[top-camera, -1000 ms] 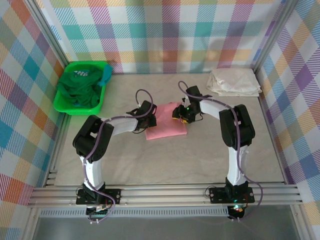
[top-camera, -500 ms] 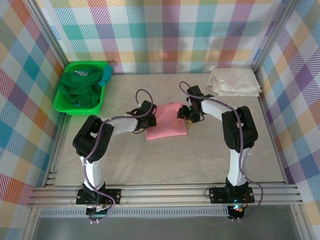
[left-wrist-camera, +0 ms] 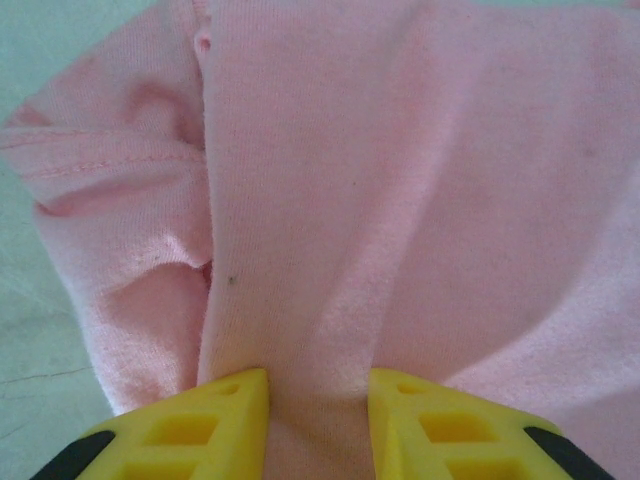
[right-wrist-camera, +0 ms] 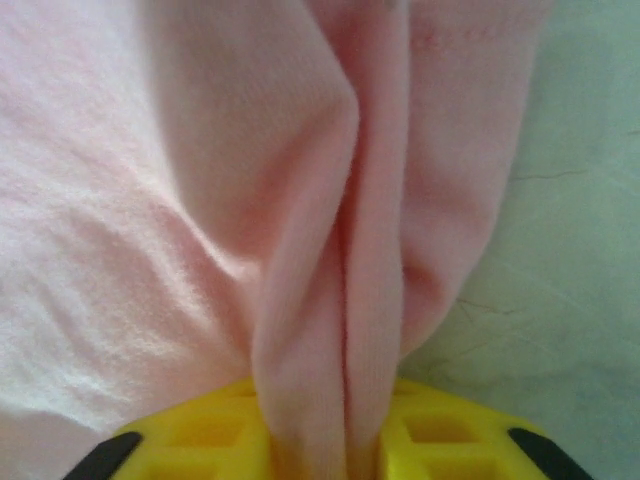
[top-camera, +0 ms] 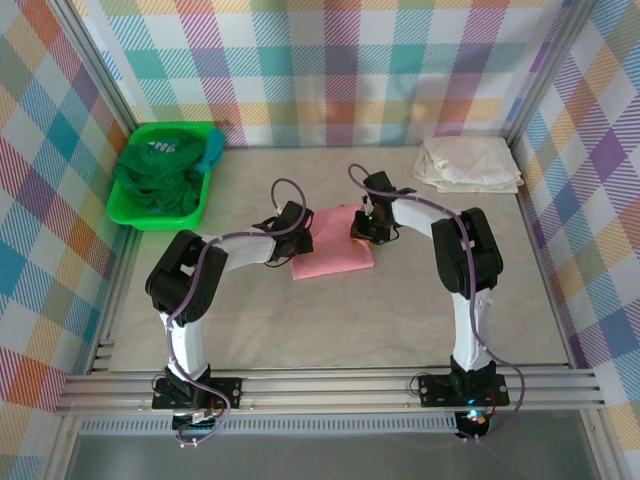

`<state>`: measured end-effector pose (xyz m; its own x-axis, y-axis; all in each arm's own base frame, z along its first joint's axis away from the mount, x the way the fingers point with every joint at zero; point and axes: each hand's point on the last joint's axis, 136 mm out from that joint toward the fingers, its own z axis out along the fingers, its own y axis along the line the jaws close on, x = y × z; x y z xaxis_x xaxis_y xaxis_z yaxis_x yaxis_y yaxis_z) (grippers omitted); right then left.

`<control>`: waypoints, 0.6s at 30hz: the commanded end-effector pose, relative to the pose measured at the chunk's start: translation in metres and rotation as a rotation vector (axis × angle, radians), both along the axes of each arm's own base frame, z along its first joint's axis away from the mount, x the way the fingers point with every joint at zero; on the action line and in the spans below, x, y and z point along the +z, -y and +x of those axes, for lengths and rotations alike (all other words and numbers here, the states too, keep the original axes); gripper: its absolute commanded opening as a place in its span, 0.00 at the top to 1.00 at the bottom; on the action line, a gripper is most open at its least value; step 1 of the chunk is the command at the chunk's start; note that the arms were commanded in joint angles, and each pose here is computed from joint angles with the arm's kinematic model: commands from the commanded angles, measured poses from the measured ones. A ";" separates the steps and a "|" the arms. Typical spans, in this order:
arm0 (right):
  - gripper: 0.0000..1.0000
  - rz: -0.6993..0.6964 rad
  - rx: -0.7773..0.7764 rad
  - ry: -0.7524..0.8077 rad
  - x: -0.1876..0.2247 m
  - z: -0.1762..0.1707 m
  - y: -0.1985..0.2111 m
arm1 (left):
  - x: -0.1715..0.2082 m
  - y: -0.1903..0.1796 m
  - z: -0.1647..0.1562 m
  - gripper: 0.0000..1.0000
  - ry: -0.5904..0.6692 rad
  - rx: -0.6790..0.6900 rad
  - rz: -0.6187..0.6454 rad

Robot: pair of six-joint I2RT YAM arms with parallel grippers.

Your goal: Fold and stack the t-shirts

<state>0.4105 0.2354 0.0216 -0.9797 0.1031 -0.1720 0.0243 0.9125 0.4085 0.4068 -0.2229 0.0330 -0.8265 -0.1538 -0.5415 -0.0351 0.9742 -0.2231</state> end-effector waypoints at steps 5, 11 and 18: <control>1.00 0.135 0.004 -0.058 -0.015 -0.002 -0.022 | -0.003 -0.009 -0.007 0.67 -0.028 0.016 0.021; 1.00 0.160 -0.022 -0.029 -0.004 0.021 0.008 | 0.066 -0.017 -0.006 0.49 0.119 0.048 -0.036; 1.00 0.019 0.037 0.058 0.022 0.058 0.056 | 0.137 -0.049 -0.028 0.41 0.280 0.122 -0.065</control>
<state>0.4561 0.2042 0.0342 -0.9745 0.1288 -0.1837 0.0206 0.8667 0.4983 0.3848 -0.1930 0.1525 -0.6679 -0.2593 -0.6976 -0.0372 0.9478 -0.3167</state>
